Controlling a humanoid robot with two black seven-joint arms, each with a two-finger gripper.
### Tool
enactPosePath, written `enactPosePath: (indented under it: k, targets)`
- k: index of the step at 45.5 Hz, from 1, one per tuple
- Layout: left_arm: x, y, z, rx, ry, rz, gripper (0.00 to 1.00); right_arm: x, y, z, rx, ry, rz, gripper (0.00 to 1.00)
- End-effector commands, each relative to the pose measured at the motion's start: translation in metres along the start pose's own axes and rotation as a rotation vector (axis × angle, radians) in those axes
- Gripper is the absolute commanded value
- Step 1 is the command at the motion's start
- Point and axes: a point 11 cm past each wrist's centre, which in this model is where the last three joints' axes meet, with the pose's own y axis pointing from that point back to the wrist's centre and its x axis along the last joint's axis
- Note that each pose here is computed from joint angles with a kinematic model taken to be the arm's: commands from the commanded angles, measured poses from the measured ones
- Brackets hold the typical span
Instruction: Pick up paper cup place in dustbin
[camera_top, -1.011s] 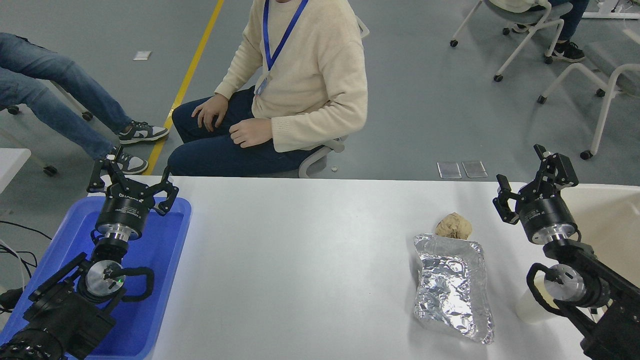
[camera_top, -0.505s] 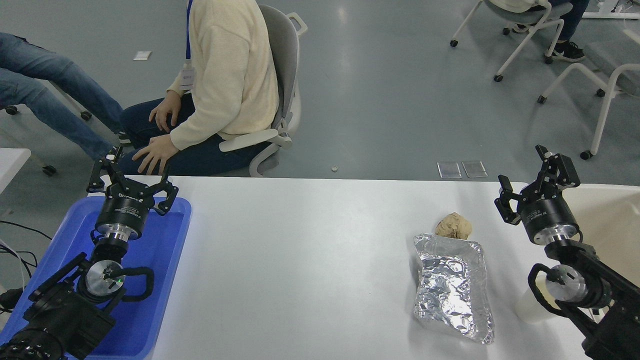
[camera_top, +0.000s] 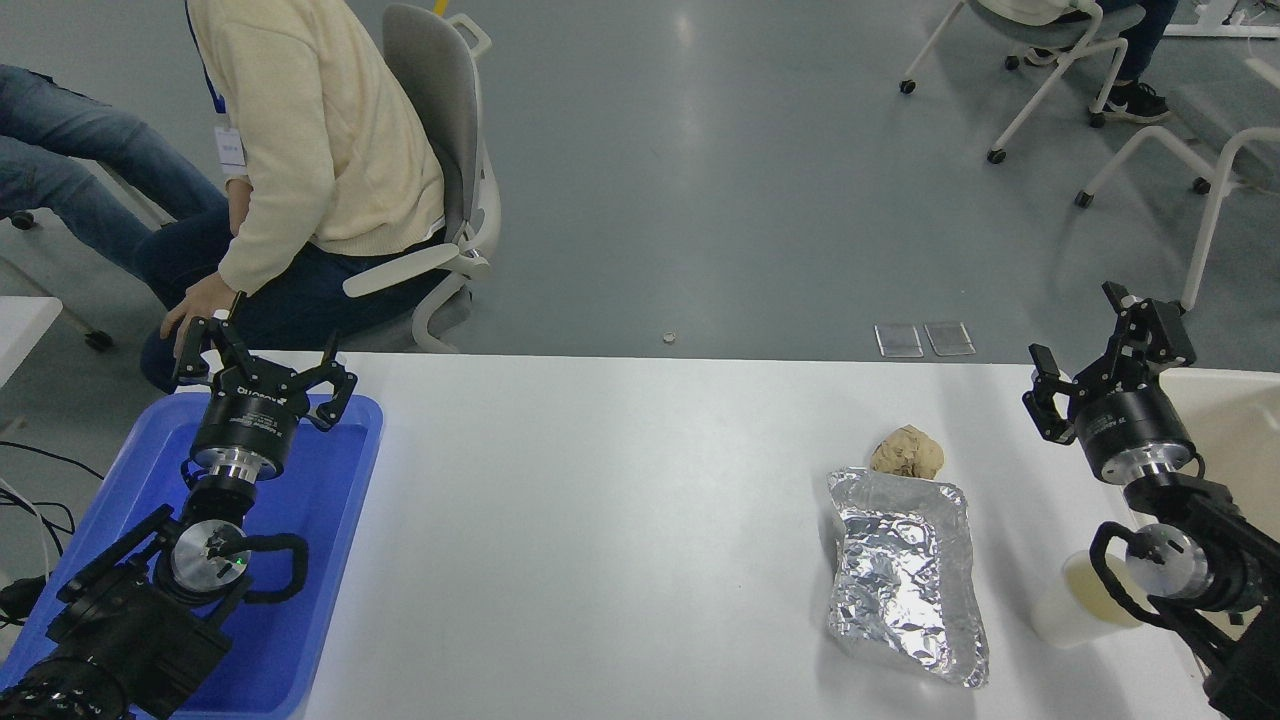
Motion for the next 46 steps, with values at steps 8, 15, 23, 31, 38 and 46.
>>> enactPosePath:
  k: [8, 15, 23, 31, 38, 46]
  targets:
    - [0.000, 0.000, 0.000, -0.001, 0.001, 0.001, 1.00, 0.010, 0.021, 0.009, -0.273, 0.436, -0.226, 1.00]
    - [-0.001, -0.001, 0.000, -0.002, 0.002, -0.002, 1.00, 0.028, 0.017, -0.021, -0.307, 0.588, -0.259, 1.00]
    - [0.000, 0.000, 0.000, 0.000, 0.001, -0.001, 1.00, 0.049, 0.016, -0.052, -0.409, 0.842, -0.313, 1.00]
    - [-0.001, -0.001, 0.001, -0.003, 0.004, -0.005, 1.00, 0.060, 0.014, -0.080, -0.552, 1.131, -0.395, 1.00]
    - [-0.001, 0.000, 0.000, -0.001, 0.004, -0.005, 1.00, 0.038, 0.025, -0.091, -0.631, 1.200, -0.495, 1.00]
    - [-0.001, -0.001, 0.000, -0.001, 0.002, -0.005, 1.00, 0.019, 0.046, -0.123, -0.754, 1.271, -0.583, 1.00]
